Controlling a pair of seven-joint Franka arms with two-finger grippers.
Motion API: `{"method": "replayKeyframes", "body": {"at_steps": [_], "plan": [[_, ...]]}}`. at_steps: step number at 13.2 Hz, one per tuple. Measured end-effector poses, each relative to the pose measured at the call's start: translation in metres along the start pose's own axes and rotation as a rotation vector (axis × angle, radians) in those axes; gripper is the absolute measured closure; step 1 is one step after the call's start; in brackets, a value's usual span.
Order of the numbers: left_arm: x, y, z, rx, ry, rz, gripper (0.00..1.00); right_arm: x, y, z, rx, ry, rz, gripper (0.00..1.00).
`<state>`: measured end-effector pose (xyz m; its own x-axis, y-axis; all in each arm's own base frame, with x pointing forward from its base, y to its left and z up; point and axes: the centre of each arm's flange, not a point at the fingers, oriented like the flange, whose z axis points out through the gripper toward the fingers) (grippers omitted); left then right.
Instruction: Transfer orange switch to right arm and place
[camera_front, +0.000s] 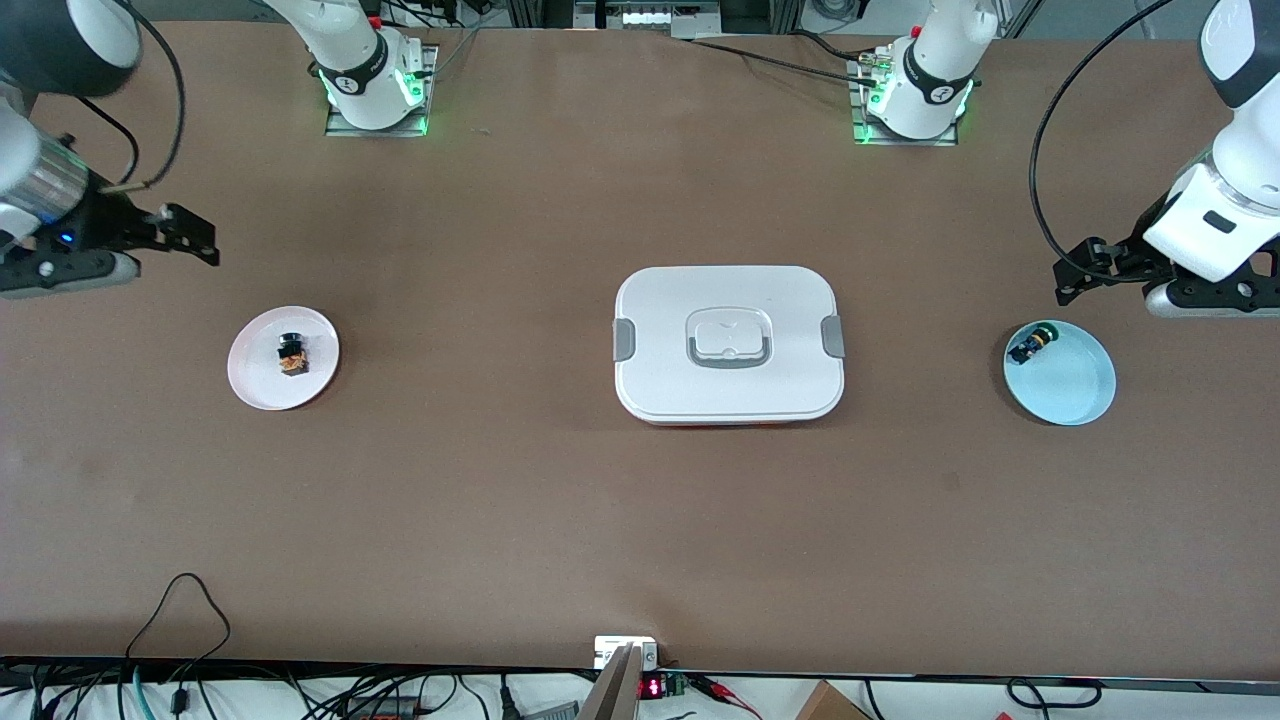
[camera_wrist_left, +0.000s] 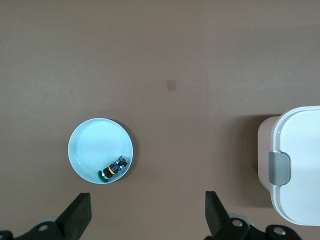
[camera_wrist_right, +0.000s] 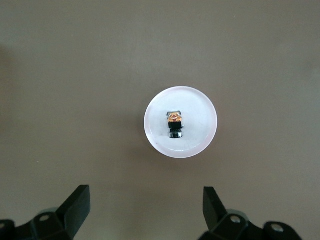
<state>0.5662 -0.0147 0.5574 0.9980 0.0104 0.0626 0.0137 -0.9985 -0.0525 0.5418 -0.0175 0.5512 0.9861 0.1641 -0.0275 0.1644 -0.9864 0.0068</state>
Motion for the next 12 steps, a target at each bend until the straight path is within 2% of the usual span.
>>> {"method": "replayKeyframes", "body": {"at_steps": [2, 6, 12], "plan": [[0.000, 0.000, 0.000, 0.000, 0.000, 0.000, 0.00, -0.001, 0.000, -0.018, 0.003, -0.019, 0.001, 0.00], [0.000, 0.000, 0.000, 0.000, 0.000, 0.000, 0.00, 0.005, -0.001, -0.011, 0.015, -0.060, -0.004, 0.00], [0.000, 0.002, 0.000, 0.000, 0.000, 0.004, 0.00, 0.012, -0.018, -0.009, 0.013, -0.063, -0.036, 0.00]]}}
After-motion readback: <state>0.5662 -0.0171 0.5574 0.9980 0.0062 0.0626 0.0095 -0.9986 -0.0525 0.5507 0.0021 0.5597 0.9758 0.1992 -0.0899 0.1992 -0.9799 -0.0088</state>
